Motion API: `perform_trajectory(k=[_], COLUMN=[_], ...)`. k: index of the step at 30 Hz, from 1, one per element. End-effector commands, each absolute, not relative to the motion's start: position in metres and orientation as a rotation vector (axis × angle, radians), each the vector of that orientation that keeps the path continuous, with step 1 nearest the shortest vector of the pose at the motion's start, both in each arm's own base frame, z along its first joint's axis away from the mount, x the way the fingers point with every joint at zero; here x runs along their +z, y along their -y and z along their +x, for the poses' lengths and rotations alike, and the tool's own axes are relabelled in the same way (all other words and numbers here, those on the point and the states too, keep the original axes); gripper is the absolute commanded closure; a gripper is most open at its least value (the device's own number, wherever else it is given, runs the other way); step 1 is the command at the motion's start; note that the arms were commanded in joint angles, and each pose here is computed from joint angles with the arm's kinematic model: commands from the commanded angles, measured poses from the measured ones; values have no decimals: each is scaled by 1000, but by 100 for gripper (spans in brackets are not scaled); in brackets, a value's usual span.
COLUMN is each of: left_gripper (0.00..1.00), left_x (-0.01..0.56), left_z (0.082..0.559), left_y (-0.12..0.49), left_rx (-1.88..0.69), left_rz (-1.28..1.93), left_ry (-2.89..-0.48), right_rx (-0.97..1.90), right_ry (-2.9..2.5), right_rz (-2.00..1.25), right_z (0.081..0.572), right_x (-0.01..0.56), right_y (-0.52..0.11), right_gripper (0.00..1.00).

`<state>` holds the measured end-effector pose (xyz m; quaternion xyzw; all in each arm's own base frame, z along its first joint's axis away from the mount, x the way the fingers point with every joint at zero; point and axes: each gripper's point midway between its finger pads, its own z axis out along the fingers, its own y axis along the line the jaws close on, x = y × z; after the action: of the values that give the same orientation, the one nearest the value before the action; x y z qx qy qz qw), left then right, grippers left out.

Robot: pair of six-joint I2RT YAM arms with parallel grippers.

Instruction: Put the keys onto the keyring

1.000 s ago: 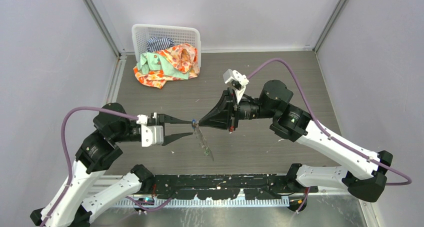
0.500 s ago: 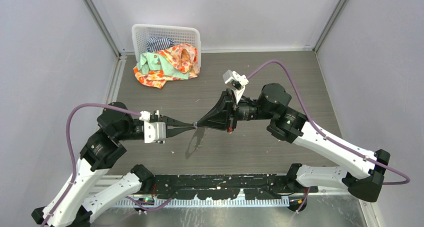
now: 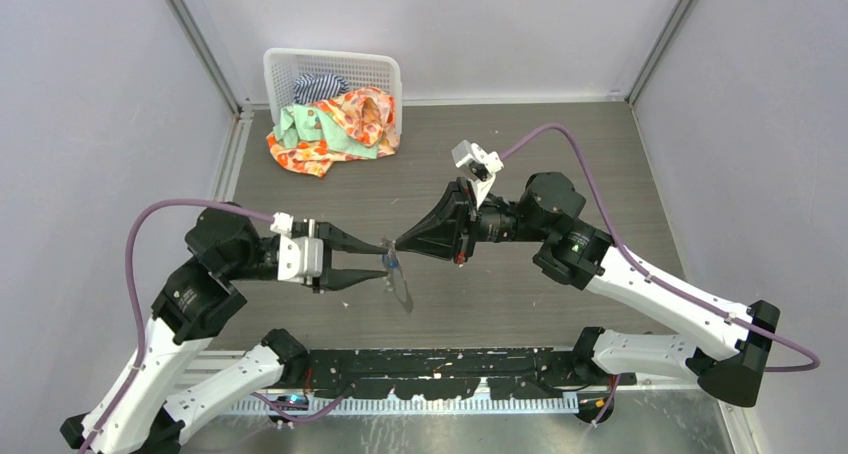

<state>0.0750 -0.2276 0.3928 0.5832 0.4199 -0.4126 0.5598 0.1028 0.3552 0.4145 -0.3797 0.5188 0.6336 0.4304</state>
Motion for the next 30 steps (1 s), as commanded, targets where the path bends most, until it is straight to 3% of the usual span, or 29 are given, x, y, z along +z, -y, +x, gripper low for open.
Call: perform_trajectory(k=[1,7,10,13,15,19,22,25,30], left_gripper=[65,70,86,95,94,75,69,73,88], left_x=[419,431,434,432,430,431,421,416,422], left_z=[85,88,79,78,85,86,73,70,72], left_y=[223,220,219,220,222,230,235,238,239], left_rx=[-955,-960,-969,-972,-967,-1041,-1136,-1174,-1164], left_rz=[1246,1182,1219,1242,1228,1221,1306,1335,1325], left_ry=[-1050,-1086,-1050,-1058,-1090,-1126,-1150,-1169,-1150], right_rx=[1595,1617,1613,1614,1622,1634,1637,1639,1644], right_ry=[-1124,-1115,-1113,-1109,-1105,-1104,-1095,-1091,-1104], right_rz=[-929,-952,-955,-963,-974,-992,-1000,-1011,-1025], right_z=[93,87,86,84,81,80,78,78,78], right_x=[452,452,452,453,453,453,455,456,452], right_y=[-342,-340,-339,-337,-336,-338,-338,-338,-341], right_gripper=[99,99,99,99,99,99,99,99,99])
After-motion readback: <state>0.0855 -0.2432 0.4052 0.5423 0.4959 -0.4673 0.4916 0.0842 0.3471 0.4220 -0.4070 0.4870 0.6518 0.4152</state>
